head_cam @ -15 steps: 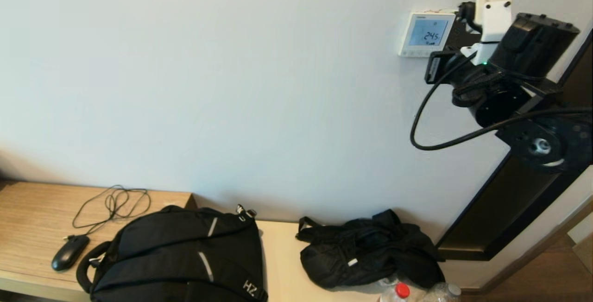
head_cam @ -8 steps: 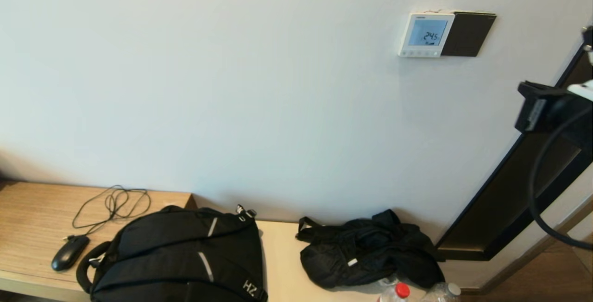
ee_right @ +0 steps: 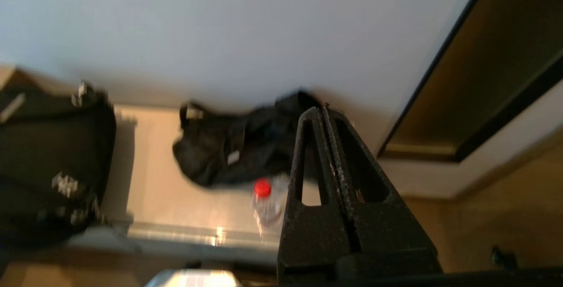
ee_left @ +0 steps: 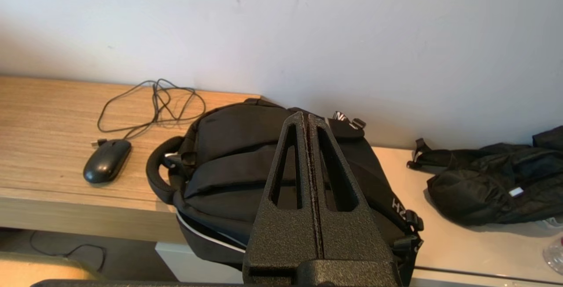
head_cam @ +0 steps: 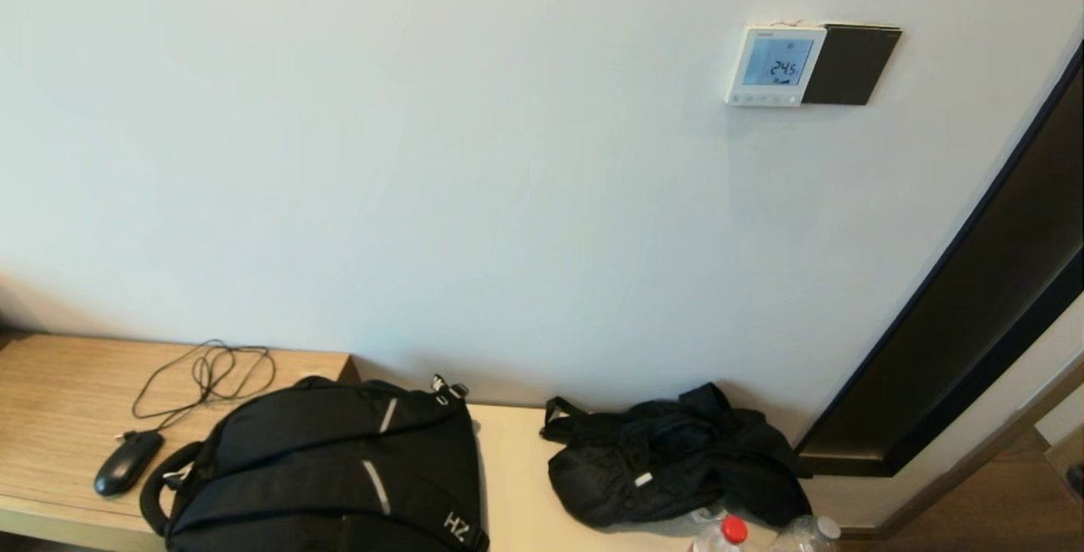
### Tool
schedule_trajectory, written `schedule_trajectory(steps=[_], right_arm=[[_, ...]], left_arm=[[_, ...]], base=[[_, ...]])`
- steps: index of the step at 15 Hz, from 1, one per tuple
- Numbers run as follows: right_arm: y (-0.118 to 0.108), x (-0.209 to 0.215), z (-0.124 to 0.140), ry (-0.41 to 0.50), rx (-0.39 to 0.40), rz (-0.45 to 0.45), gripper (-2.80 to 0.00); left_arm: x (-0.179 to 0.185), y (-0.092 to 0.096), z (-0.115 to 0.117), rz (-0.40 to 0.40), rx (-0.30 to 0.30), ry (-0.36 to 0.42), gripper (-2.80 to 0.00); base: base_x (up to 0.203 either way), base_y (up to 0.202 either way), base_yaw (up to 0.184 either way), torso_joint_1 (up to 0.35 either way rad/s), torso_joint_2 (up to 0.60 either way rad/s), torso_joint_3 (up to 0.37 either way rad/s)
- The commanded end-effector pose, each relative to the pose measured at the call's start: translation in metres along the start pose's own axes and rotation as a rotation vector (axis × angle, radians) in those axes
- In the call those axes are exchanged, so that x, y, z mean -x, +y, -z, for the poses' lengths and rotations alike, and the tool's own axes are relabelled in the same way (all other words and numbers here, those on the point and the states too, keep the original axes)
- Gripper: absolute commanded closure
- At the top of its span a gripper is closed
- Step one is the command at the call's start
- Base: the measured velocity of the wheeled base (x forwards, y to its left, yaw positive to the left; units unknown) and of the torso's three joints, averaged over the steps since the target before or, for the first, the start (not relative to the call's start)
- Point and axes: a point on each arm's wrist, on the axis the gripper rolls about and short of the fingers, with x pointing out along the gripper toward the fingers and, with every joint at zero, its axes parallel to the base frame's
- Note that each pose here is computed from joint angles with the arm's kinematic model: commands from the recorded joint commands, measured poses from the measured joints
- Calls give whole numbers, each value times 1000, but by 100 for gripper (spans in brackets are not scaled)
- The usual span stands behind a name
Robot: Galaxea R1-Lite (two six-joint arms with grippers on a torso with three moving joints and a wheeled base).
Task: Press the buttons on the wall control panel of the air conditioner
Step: Turn off the central air conditioner
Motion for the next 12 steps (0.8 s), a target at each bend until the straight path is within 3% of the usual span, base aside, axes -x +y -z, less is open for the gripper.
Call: schedule_trajectory(steps=[1,4,12], right_arm=[[4,24,47,-20,6,4,0],[7,26,87,29,39,-3,0],[9,39,98,-111,56,25,0]], left_arm=[[0,0,0,0,0,-1,0],[0,0,0,-1,0,0,0],[0,0,0,0,0,-1,0]], base=[[0,0,0,0,0,0],[0,0,0,0,0,0],[0,0,0,0,0,0]])
